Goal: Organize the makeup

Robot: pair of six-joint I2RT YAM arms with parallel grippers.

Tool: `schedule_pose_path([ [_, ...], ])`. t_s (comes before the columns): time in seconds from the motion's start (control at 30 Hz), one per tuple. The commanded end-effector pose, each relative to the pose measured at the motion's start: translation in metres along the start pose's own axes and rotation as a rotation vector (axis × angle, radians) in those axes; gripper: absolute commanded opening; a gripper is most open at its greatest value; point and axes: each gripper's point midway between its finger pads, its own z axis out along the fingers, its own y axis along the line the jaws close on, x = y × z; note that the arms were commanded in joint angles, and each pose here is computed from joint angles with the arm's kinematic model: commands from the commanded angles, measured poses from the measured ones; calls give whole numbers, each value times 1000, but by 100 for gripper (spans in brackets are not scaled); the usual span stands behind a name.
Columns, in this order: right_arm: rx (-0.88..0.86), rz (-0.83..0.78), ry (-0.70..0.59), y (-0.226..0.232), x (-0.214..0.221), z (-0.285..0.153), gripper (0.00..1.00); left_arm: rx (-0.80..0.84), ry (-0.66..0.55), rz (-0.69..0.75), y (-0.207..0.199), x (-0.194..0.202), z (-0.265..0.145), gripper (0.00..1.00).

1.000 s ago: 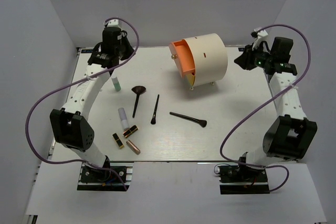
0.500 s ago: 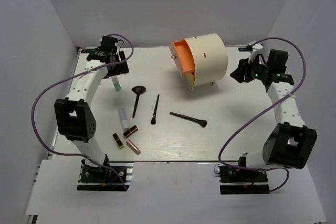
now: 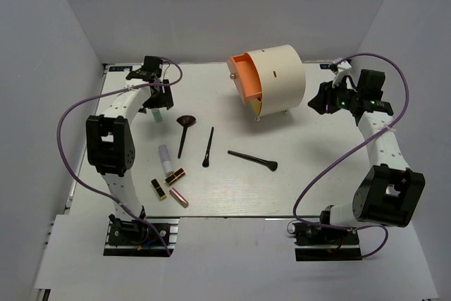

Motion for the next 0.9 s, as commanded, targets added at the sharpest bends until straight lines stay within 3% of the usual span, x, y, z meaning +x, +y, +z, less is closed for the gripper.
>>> schedule_pose_path([
  [0.0, -1, -37, -37, 5, -12, -8, 50, 8, -59, -18, 4, -23, -3, 89],
  [0.13, 2, -35, -33, 5, -11, -7, 50, 15, -50, -20, 4, -22, 5, 77],
  [0.27, 7, -33, -29, 4, -10, -7, 50, 29, -57, -30, 5, -25, 6, 55],
  [0.6, 7, -30, -25, 4, -8, -7, 50, 66, -83, -32, 1, -32, -6, 21],
  [0.8, 3, -30, -23, 5, -7, -7, 50, 239, -208, -20, -27, -60, -61, 15],
  [0.87, 3, -28, -26, 5, -7, -8, 50, 415, -266, -12, -51, -72, -96, 14],
])
